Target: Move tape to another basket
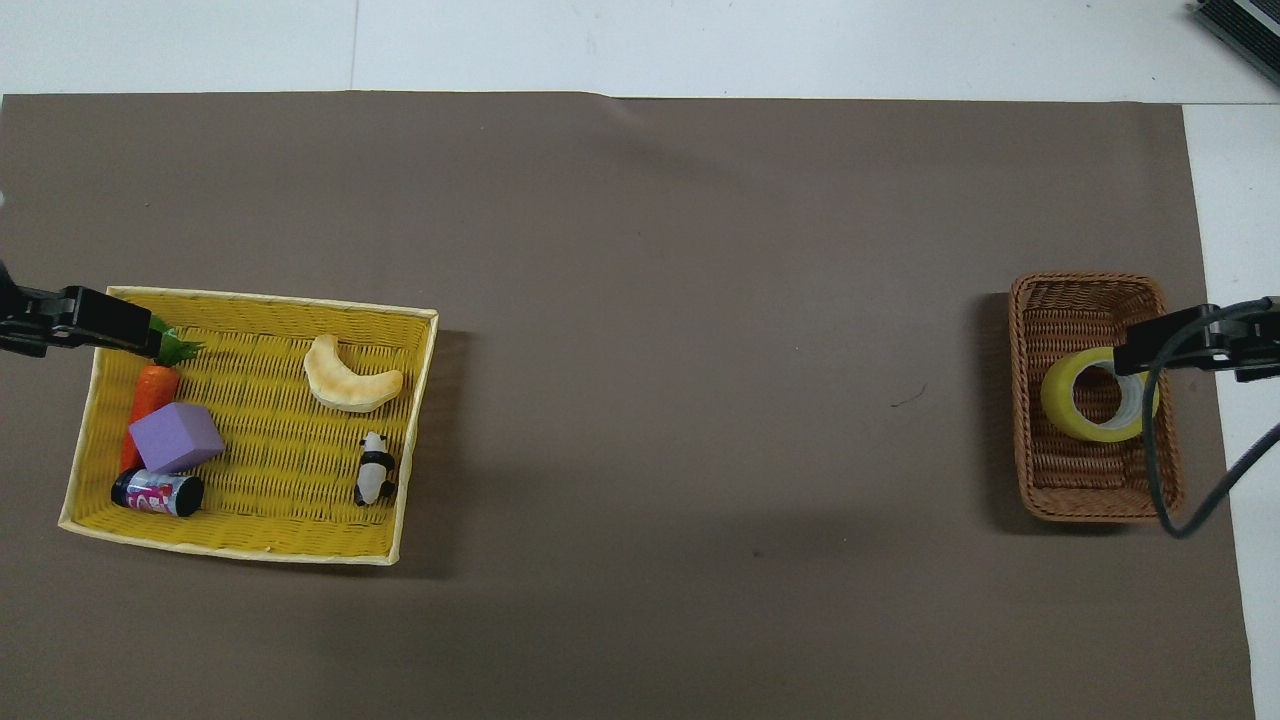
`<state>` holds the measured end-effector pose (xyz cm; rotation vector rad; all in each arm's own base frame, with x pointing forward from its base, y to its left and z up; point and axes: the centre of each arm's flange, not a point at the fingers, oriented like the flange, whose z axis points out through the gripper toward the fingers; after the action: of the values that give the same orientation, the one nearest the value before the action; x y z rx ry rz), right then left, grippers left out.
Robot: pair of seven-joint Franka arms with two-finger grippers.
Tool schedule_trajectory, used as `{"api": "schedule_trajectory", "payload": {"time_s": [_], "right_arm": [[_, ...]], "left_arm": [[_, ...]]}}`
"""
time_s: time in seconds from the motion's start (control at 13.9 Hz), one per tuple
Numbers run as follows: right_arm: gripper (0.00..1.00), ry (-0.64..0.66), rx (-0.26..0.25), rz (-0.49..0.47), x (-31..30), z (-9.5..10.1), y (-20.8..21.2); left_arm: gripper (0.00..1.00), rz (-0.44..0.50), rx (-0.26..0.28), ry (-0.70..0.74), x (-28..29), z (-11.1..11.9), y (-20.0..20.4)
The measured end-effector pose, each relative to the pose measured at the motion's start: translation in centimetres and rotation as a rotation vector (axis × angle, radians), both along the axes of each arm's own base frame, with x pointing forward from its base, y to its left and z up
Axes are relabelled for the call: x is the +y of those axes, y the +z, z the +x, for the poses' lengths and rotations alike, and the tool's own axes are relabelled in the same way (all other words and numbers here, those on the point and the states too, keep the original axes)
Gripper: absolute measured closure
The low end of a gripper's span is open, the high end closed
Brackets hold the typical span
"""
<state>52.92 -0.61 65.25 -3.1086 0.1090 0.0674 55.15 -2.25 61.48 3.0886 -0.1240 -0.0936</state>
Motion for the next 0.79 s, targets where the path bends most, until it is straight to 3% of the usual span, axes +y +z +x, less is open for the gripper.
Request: {"api": "schedule_trajectory", "payload": {"time_s": [0.79], "right_arm": [[0.0, -0.011, -0.054, -0.001, -0.52, 0.67, 0.33]], "left_arm": [[0.0, 0.0, 0.0, 0.0, 0.0, 0.0, 0.02]]}}
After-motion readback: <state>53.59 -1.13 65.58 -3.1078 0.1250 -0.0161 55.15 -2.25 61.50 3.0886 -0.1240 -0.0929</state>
